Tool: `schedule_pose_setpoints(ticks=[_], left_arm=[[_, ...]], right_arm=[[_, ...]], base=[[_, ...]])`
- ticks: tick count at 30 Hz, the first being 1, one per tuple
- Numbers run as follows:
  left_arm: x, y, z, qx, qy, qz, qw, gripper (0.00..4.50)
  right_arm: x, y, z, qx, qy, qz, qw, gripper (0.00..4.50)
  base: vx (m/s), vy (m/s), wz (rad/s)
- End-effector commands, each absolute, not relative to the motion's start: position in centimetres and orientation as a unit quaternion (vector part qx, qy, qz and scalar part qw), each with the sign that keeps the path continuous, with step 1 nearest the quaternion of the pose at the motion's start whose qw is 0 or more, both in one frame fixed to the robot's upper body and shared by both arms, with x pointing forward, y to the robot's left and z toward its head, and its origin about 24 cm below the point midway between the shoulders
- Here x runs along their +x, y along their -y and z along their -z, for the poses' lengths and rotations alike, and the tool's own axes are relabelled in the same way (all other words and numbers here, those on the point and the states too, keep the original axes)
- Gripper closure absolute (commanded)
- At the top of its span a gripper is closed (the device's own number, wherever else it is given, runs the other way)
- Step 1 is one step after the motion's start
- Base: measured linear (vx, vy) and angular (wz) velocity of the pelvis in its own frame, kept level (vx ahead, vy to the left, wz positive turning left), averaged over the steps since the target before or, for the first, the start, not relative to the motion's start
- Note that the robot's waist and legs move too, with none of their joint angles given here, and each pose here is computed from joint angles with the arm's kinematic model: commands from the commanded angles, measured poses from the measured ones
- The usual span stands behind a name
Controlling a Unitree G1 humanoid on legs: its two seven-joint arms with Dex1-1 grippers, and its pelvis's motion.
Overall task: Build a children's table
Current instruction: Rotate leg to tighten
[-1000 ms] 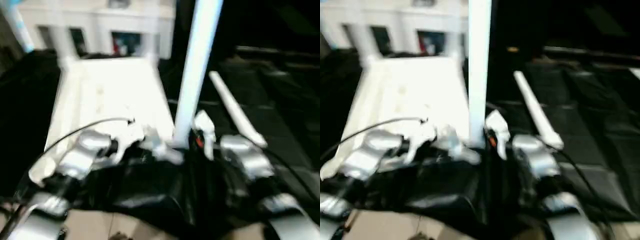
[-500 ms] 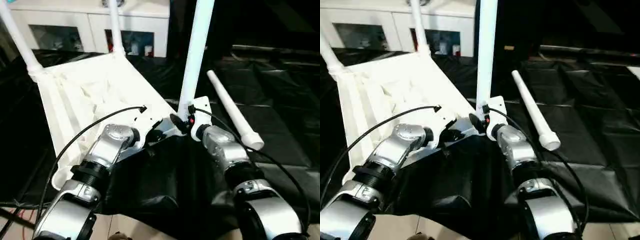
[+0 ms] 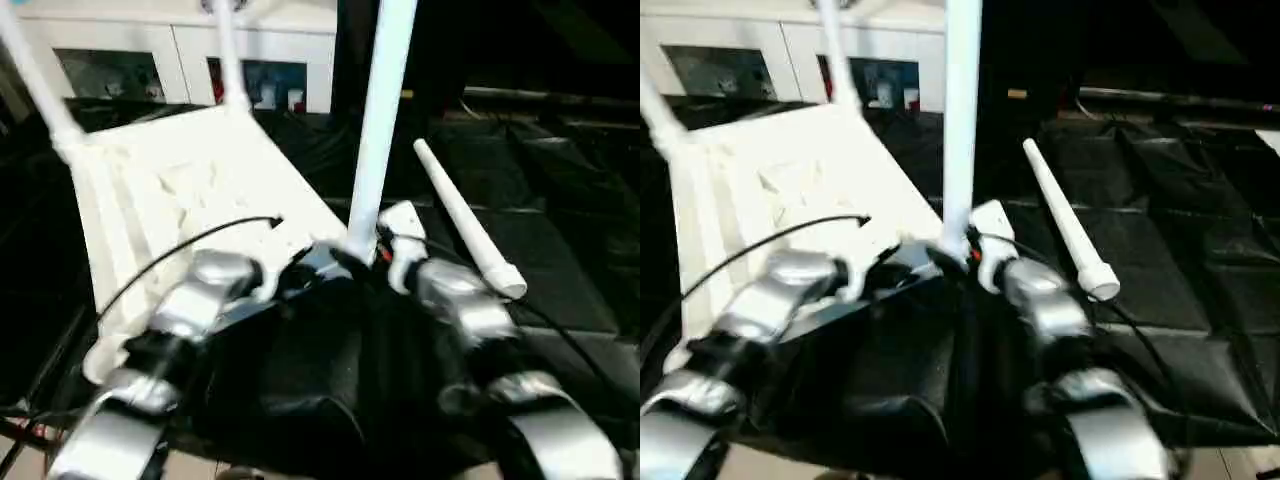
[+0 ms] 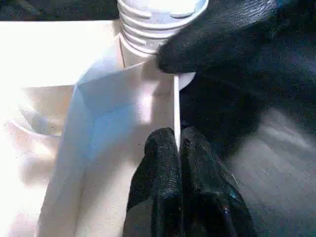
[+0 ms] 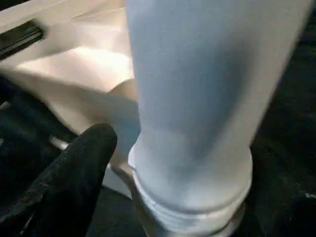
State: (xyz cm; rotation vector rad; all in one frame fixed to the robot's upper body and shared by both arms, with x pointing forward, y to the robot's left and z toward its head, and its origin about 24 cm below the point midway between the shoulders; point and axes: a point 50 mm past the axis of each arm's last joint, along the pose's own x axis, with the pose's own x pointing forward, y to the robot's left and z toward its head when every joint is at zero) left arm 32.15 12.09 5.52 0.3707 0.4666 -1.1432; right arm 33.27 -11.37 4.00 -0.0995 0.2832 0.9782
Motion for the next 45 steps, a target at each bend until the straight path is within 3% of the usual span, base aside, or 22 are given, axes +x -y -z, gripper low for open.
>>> schedule_pose_setpoints(ticks=[1,3,9,22,30,34,40,45], left_arm=[[31.5,-9.7,-7.1,0.165,-0.151,0.604,0.765,4.50],[31.3,-10.2,-7.0,0.168,-0.156,0.615,0.754,4.50],[30.8,-11.2,-7.0,0.174,-0.162,0.635,0.735,4.50],[30.5,-12.1,-6.8,0.170,-0.172,0.650,0.721,4.50],[31.7,-11.3,-6.7,0.156,-0.166,0.606,0.762,4.50],[33.1,-9.6,-6.9,0.137,-0.159,0.557,0.803,4.50],[34.7,-7.9,-7.6,0.122,-0.150,0.496,0.847,4.50],[34.9,-6.9,-7.9,0.118,-0.138,0.492,0.852,4.50]], right_arm=[[32.0,9.8,-3.8,-0.052,-0.145,-0.550,0.821,0.41],[31.5,10.8,-3.9,-0.063,-0.154,-0.577,0.799,0.41],[31.1,11.8,-4.2,-0.079,-0.162,-0.600,0.779,0.41],[30.5,11.5,-4.2,-0.063,-0.172,-0.619,0.764,1.52],[31.3,10.7,-2.8,-0.053,-0.186,-0.541,0.818,1.74],[32.9,9.4,-1.7,-0.022,-0.200,-0.414,0.888,1.75],[33.5,6.5,-1.8,0.007,-0.192,-0.368,0.910,1.76],[33.3,4.4,-2.3,0.000,-0.169,-0.397,0.902,1.76]], base=[[0.000,0.000,0.00],[0.000,0.000,0.00],[0.000,0.000,0.00],[0.000,0.000,0.00],[0.000,0.000,0.00],[0.000,0.000,0.00],[0.000,0.000,0.00],[0.000,0.000,0.00]])
